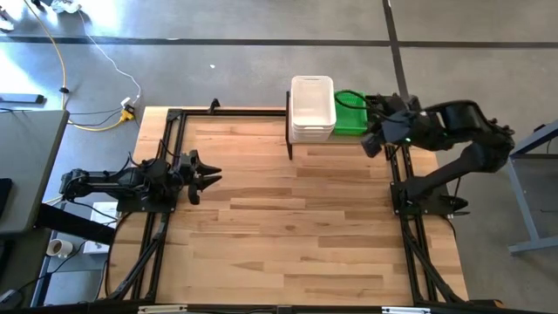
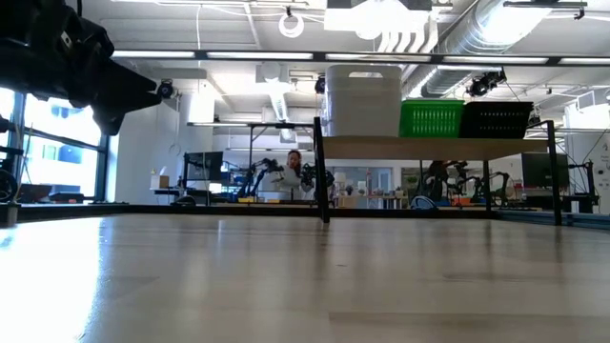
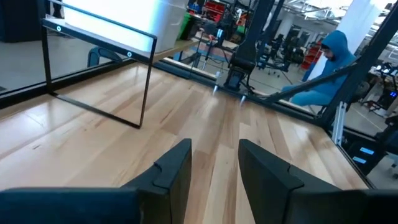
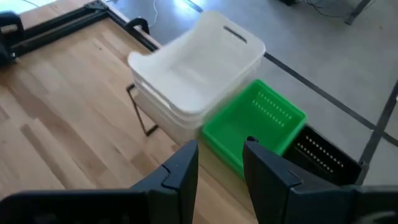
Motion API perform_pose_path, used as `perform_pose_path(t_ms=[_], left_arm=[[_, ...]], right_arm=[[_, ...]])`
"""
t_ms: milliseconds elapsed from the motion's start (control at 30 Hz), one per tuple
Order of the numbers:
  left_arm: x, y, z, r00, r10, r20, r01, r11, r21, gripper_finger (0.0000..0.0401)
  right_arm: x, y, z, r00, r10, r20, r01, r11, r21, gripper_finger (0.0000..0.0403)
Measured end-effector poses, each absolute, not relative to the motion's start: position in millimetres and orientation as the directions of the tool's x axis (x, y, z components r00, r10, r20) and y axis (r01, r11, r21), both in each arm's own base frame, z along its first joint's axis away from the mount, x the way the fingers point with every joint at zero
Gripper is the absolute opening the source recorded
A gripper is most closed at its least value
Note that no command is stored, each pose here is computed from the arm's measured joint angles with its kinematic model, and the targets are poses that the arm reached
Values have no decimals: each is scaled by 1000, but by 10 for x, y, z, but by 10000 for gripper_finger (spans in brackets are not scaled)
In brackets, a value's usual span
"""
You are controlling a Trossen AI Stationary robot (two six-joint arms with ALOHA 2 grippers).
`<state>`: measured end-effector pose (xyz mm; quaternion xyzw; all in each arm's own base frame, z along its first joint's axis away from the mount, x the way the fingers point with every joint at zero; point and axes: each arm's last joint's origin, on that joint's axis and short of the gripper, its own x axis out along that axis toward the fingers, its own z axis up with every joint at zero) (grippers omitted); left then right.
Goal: Stack baskets on shelf by color
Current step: Return to Home Position
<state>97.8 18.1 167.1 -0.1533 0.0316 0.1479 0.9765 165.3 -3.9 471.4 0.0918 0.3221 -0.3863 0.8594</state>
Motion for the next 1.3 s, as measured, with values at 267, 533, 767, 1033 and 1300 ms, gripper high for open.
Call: perform_pose_path(t_ms=[267, 533, 767, 1033, 1300], left_arm=[[978, 181, 1672, 954, 279, -106, -298, 909, -290, 122], [978, 181, 1671, 954, 279, -107, -298, 909, -290, 122], [978, 181, 1671, 954, 279, -107, -299, 909, -290, 122], [978, 181, 1671, 954, 279, -107, -298, 909, -290, 122], [978, 181, 1671, 954, 279, -107, -299, 909, -290, 122]], right_arm=[[1226, -9, 4232, 611, -545, -573, 656, 755, -19, 112], [957, -1, 3788, 779, -430, -456, 511, 857, 63, 112], [804, 5, 3513, 890, -299, -343, 349, 933, 91, 112], [758, 4, 3123, 934, -270, -236, 297, 951, 87, 112], [815, 41, 2763, 978, -166, -124, 177, 981, 83, 112]])
